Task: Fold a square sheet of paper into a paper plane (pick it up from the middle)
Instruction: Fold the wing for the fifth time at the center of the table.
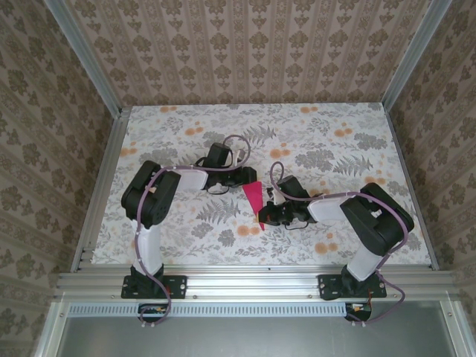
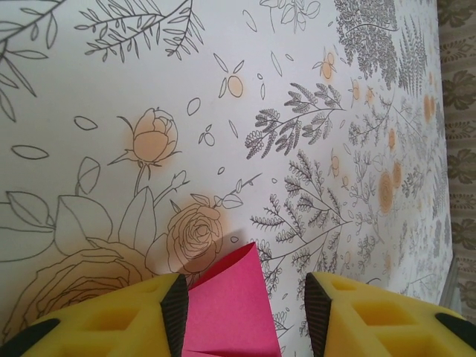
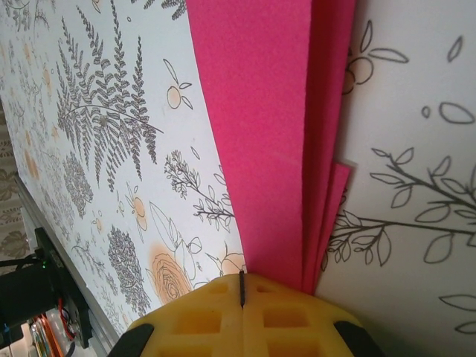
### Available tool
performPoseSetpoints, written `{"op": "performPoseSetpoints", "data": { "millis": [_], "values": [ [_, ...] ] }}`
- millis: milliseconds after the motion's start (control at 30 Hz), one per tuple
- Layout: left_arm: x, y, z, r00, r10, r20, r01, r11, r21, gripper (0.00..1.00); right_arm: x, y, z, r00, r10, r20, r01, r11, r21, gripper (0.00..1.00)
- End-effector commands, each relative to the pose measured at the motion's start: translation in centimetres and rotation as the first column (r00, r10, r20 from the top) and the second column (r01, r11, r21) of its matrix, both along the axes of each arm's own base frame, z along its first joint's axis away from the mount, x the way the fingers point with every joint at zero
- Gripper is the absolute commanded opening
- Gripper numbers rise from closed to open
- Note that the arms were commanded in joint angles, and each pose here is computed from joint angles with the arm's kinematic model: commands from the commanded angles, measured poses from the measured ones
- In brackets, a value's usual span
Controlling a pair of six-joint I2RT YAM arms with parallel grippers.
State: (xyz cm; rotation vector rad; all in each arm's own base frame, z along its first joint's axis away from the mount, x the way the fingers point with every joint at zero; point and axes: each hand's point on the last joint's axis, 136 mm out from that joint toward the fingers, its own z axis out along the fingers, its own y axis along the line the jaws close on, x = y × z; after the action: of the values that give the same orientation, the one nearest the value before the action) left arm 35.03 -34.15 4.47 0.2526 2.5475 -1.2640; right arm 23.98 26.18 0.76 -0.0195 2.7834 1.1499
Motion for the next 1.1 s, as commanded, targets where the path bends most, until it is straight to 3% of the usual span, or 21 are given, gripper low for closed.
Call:
{"op": "performPoseSetpoints", "data": {
  "millis": [0, 267, 433, 600, 733, 800, 900, 1067],
  "values": [
    [1.4, 0.4, -0.2, 0.999, -0.011, 0.04, 0.011, 1.0, -0.004, 0.49, -7.5, -5.2, -6.0, 0.957, -0.024, -0.29, -0.046, 0.972, -0.229, 0.0],
    [3.0, 1.4, 0.8, 0.997, 0.005, 0.072, -0.005, 1.0, -0.006, 0.49, -7.3, -5.2, -6.0, 0.957, -0.033, -0.288, -0.032, 0.976, -0.217, 0.0],
    [3.1, 1.3, 3.0, 0.996, -0.025, 0.09, 0.028, 0.999, -0.031, 0.5, -6.6, -4.8, -5.6, 0.961, -0.043, -0.274, -0.015, 0.979, -0.204, 0.0],
    [2.6, 2.1, 5.5, 0.995, 0.019, 0.097, -0.018, 1.0, -0.007, 0.5, -4.6, -3.3, -3.8, 0.973, -0.037, -0.227, 0.001, 0.988, -0.156, 0.01],
    [0.5, 3.2, 6.8, 0.992, 0.069, 0.107, -0.075, 0.996, 0.055, 0.53, -2.3, -1.0, 1.2, 0.992, -0.015, -0.122, 0.012, 1.0, -0.028, 0.16],
    [-0.7, 4.2, 7.1, 0.99, 0.1, 0.099, -0.112, 0.987, 0.114, 0.55, -1.1, -0.8, 4.2, 0.999, -0.023, -0.031, 0.023, 1.0, -0.003, 0.29],
    [-2.5, 6.2, 6.5, 0.979, 0.196, 0.059, -0.204, 0.947, 0.246, 0.66, 0.4, -2.3, 7.0, 0.993, -0.078, 0.093, 0.081, 0.996, -0.029, 0.38],
    [-6.0, 5.9, 5.5, 0.971, 0.235, -0.033, -0.203, 0.893, 0.401, 0.67, 1.7, -7.1, 6.8, 0.964, -0.203, 0.17, 0.229, 0.962, -0.149, 0.43]
  ]
}}
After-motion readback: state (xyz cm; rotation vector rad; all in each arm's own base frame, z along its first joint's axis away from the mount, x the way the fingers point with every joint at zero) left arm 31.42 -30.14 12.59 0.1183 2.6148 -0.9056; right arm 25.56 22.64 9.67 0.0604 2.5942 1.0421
